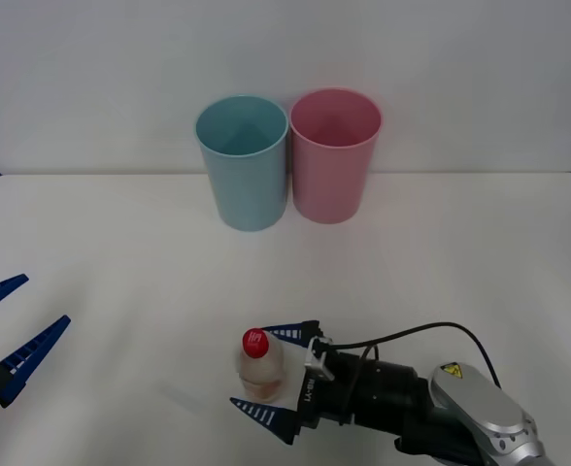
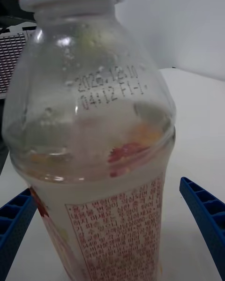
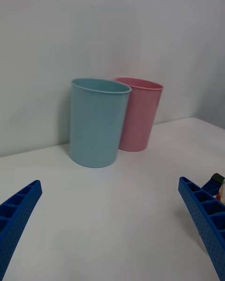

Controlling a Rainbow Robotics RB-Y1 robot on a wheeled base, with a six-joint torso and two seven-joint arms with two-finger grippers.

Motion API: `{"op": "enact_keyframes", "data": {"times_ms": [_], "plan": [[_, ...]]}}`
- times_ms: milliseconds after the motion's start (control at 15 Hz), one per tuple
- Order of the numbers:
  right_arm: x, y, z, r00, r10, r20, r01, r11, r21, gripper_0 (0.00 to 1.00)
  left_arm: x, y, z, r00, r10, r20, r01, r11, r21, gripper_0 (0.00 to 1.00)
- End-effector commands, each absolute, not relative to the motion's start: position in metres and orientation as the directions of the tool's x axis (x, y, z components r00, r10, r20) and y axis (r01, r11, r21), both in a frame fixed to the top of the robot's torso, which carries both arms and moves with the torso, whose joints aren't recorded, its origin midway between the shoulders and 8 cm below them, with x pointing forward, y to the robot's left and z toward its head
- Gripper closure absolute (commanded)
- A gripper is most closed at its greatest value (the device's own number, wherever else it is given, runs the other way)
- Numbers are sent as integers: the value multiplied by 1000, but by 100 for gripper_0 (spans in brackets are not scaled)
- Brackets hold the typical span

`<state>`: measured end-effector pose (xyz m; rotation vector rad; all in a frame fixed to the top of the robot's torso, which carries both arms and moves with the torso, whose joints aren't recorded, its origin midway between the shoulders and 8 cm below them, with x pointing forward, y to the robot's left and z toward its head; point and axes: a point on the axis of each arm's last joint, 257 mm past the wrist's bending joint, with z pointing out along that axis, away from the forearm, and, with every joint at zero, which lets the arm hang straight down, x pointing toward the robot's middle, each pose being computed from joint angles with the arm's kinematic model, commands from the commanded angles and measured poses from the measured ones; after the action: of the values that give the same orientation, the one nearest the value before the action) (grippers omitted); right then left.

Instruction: Grasp the object on the table and drop it into the matching bin: aluminum can to the light blue bin, PET bottle to the pink bin.

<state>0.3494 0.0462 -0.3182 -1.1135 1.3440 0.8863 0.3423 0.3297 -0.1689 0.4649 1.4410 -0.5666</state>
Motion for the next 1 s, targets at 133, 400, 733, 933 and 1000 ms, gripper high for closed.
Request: {"op": "enact_keyframes", "data": {"times_ms": [133,400,733,933,1000], "plan": [[351,47,-318,74,-118,-990,-955,278,-104,26,342,330,-169,41,-82,-996,618,785,-39,0],[352,47,-317,75,-114,-991,-954,282,-104,100,342,330,-169,41,-82,-996,618,785,-39,0],[354,47,-313,74,-105,-992,-953,284,-101,100,342,330,-169,41,-82,-996,618,785,-39,0],[358,41,-300,85,-89,-992,-951,291,-108,100,342,330,-169,41,-82,-996,618,785,-39,0],[359,37,-294,90,-86,-992,-949,295,-112,100,342,330,-169,41,-82,-996,618,785,-39,0]]}}
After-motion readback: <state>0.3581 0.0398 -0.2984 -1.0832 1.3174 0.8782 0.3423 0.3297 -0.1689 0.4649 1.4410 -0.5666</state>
